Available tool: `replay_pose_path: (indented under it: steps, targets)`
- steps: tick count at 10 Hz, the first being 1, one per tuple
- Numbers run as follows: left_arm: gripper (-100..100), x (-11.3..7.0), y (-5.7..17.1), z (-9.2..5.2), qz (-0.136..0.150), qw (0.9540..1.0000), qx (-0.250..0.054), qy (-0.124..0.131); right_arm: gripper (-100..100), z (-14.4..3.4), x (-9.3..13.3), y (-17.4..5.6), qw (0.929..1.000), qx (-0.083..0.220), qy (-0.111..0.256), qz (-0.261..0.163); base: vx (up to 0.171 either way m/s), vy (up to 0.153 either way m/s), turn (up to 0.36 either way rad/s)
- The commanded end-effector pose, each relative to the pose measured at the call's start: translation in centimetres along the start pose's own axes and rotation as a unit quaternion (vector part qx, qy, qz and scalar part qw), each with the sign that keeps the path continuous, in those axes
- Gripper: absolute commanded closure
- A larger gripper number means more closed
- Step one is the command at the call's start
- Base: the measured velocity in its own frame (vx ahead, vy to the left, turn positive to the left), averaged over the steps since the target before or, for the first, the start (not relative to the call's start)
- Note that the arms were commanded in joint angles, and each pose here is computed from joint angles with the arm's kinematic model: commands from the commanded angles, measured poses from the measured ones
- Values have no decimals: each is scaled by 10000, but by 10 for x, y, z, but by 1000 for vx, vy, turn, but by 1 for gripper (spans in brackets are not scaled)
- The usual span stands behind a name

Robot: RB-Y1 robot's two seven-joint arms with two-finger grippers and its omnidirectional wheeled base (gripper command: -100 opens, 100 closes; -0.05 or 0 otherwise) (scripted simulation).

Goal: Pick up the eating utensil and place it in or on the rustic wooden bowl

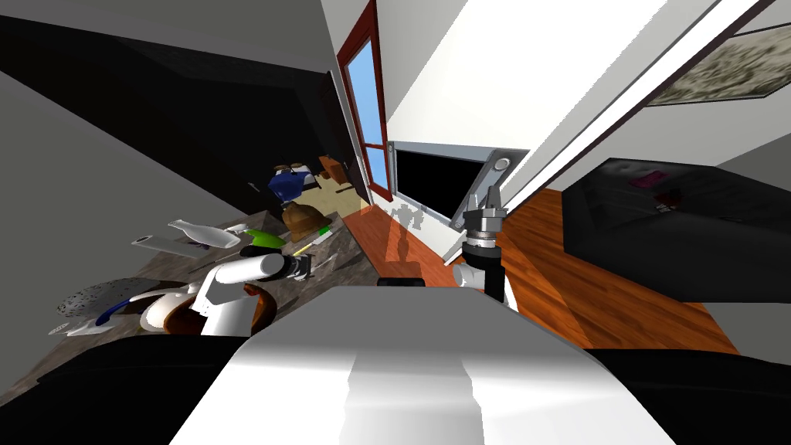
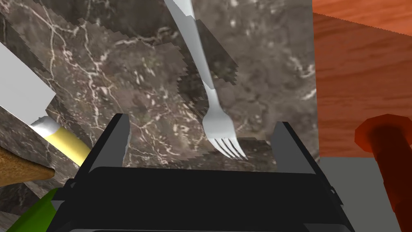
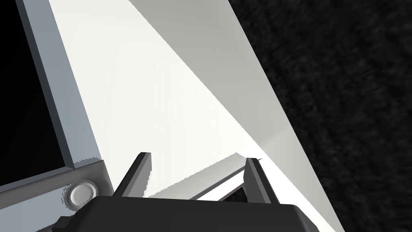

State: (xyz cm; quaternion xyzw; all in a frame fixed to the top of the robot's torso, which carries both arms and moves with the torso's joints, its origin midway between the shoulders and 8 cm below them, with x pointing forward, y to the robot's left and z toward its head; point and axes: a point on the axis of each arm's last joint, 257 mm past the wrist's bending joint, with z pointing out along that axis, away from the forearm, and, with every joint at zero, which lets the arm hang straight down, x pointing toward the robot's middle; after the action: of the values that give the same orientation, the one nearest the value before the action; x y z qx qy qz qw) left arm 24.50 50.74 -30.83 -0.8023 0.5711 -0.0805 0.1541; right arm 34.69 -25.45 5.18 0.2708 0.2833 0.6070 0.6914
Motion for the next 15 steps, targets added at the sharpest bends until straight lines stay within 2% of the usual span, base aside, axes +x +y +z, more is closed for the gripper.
replay_pose_path:
  steps: [1, 3, 4, 5, 6, 9, 10, 11, 15]
  targets:
    - [-100, -4, 15, 1, -31, 9995, -299, -59, 0, 0, 0, 0, 10000, 0, 0, 0, 51, 11, -5]
    - [-100, -8, 28, 2, -57, 9984, -555, -119, 0, 0, 0, 0, 10000, 0, 0, 0, 33, -6, 13]
    - [-100, -6, 23, 1, -49, 9988, -469, -100, 0, 0, 0, 0, 10000, 0, 0, 0, 0, 0, 0]
    - [0, -6, 25, 1, -52, 9987, -494, -104, 0, 0, 0, 0, 10000, 0, 0, 0, 0, 0, 0]
    - [-100, -8, 25, 11, -77, 9987, -492, -108, 0, 0, 0, 0, 10000, 0, 0, 0, -4, 1, -30]
    - [-100, -9, 27, 26, -106, 9986, -496, -121, 0, 0, 0, 0, 10000, 0, 0, 0, -8, 3, -30]
    - [-100, -9, 28, 22, -105, 9986, -503, -117, 0, 0, 0, 0, 10000, 0, 0, 0, 0, 0, 0]
    - [100, -9, 28, 23, -103, 9987, -494, -117, 0, 0, 0, 0, 10000, 0, 0, 0, 0, 0, 0]
    - [100, -9, 26, 22, -119, 9987, -476, -115, 0, 0, 0, 0, 10000, 0, 0, 0, 1, 1, -1]
